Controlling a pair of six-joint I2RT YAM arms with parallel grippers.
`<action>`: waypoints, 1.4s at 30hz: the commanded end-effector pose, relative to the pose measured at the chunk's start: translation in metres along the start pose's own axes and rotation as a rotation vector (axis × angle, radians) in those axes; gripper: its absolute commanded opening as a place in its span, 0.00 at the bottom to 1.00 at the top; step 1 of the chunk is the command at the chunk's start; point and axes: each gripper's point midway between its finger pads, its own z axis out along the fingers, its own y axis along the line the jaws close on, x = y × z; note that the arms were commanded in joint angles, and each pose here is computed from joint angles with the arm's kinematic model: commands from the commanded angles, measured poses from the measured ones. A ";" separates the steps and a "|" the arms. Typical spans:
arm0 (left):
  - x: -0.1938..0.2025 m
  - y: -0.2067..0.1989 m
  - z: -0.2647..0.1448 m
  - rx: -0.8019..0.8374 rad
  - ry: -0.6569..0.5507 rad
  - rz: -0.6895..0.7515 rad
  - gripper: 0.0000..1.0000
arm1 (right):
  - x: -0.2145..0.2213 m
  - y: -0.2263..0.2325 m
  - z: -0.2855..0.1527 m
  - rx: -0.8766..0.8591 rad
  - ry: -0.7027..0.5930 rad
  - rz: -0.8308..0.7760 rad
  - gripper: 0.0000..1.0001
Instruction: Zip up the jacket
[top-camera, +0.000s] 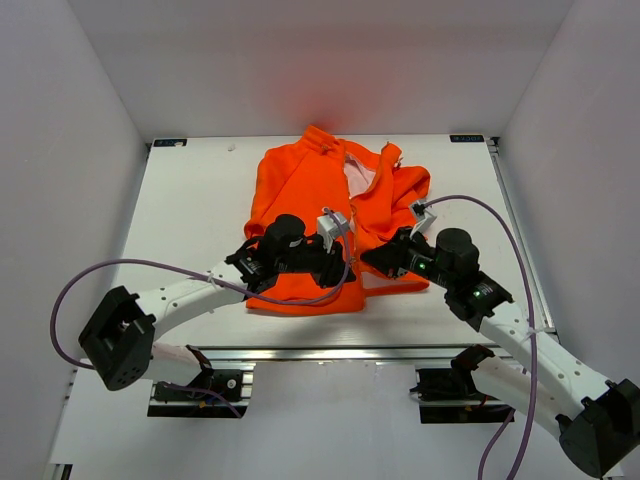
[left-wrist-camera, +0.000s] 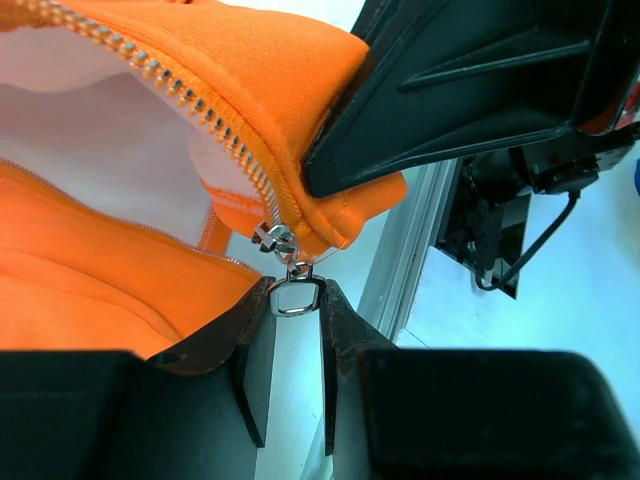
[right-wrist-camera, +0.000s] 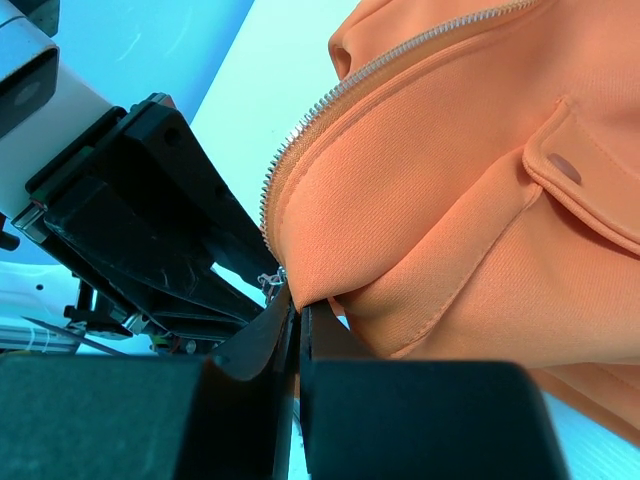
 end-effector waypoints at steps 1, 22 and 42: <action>-0.018 -0.001 -0.009 -0.029 -0.060 0.023 0.00 | -0.027 0.015 -0.001 -0.030 -0.068 -0.048 0.00; 0.052 -0.020 -0.012 0.026 0.168 -0.298 0.00 | -0.075 0.005 0.016 0.090 -0.193 -0.036 0.00; 0.036 -0.012 -0.026 -0.274 0.151 -0.254 0.72 | -0.061 0.021 0.002 -0.037 -0.143 -0.059 0.00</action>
